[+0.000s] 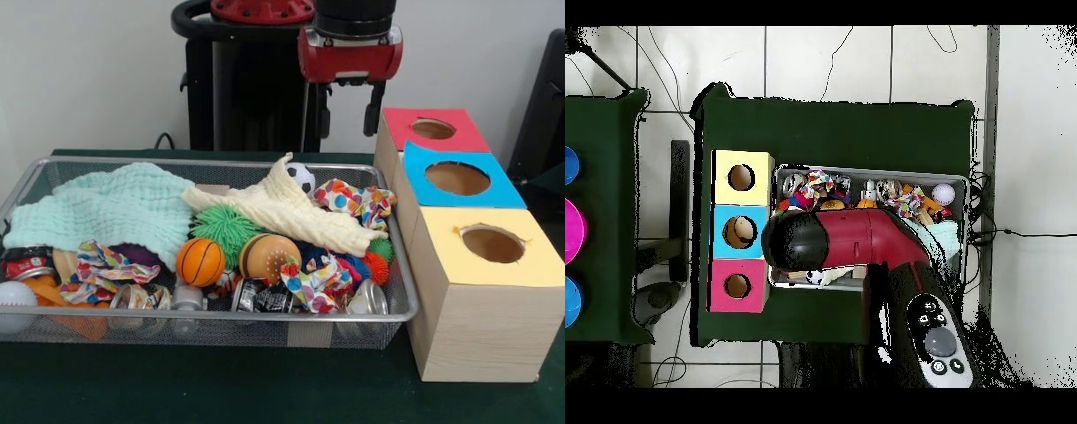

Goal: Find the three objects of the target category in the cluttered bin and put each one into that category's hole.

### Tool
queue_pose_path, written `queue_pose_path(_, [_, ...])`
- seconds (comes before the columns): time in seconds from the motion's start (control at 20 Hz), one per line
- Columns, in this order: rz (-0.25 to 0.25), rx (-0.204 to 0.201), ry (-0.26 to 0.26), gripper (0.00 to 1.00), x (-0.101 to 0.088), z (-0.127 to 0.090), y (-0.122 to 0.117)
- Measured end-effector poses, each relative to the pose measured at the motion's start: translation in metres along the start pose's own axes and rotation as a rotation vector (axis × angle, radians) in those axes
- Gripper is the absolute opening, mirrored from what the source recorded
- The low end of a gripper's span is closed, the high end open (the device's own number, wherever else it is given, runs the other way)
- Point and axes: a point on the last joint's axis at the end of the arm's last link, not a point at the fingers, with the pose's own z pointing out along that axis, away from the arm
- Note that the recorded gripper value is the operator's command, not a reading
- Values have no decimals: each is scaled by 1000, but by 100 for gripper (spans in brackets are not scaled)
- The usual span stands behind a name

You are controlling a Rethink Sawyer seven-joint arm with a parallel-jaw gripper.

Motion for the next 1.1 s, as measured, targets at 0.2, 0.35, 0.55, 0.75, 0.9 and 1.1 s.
queue_pose_path(0.2, [10, -4, -16, 100, -17, 6, -6])
queue_pose_path(0.35, [15, -4, -30, 100, -27, 6, -9])
queue_pose_path(0.55, [19, 1, -49, 100, -37, 3, -13])
queue_pose_path(0.75, [21, 6, -59, 100, -39, -2, -15])
queue_pose_path(0.9, [23, 15, -71, 100, -41, -9, -17])
queue_pose_path(1.1, [26, 30, -95, 100, -43, -24, -21])
